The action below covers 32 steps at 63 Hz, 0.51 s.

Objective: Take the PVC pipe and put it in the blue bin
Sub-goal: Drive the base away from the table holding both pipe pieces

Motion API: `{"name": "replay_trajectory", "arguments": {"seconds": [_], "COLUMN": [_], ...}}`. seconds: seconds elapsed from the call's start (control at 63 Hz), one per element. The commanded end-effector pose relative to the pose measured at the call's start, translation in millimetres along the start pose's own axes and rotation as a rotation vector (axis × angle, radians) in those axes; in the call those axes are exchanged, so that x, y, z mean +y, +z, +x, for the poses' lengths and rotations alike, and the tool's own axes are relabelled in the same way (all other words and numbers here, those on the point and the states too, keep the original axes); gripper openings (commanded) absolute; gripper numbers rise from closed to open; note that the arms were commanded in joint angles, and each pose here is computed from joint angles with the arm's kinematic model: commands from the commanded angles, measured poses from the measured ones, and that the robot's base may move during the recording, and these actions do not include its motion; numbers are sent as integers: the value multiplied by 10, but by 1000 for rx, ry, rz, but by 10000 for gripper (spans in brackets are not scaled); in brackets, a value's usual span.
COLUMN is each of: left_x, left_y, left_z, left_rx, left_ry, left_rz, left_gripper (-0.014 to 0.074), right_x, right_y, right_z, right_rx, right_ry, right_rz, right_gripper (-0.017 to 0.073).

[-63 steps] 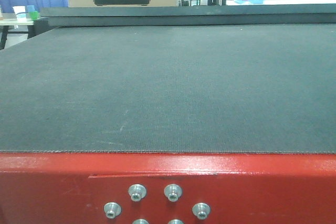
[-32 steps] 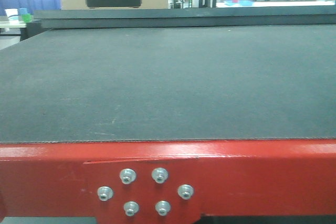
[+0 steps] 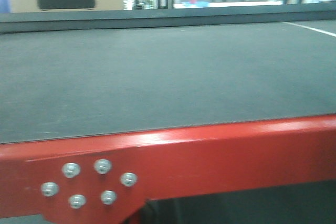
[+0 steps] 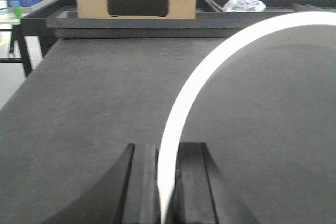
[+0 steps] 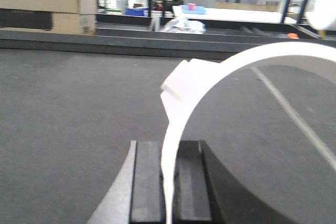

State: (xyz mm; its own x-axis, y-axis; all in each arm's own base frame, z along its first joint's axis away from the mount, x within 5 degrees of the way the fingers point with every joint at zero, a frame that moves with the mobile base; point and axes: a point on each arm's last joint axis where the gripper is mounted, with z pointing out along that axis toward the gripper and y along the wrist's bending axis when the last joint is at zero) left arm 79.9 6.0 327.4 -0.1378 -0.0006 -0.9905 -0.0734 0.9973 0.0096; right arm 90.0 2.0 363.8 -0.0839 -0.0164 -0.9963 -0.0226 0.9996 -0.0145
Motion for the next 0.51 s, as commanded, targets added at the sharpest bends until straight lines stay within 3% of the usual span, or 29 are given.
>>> {"name": "replay_trajectory", "arguments": {"seconds": [0.0,0.492], "left_x": [-2,-2], "left_y": [-8,-8], "left_z": [-15,-15], "left_rx": [-21,-21], "left_ry": [-7,-7], "left_rz": [2,2], "left_gripper": [-111,-111], "right_x": [-6,-6], "right_y": [-15,-15], "right_z": [-31,-31], "right_rx": [-37,-37], "right_ry": [-2,-2], "right_rz": [8,8], "right_gripper": [-169,-169]}}
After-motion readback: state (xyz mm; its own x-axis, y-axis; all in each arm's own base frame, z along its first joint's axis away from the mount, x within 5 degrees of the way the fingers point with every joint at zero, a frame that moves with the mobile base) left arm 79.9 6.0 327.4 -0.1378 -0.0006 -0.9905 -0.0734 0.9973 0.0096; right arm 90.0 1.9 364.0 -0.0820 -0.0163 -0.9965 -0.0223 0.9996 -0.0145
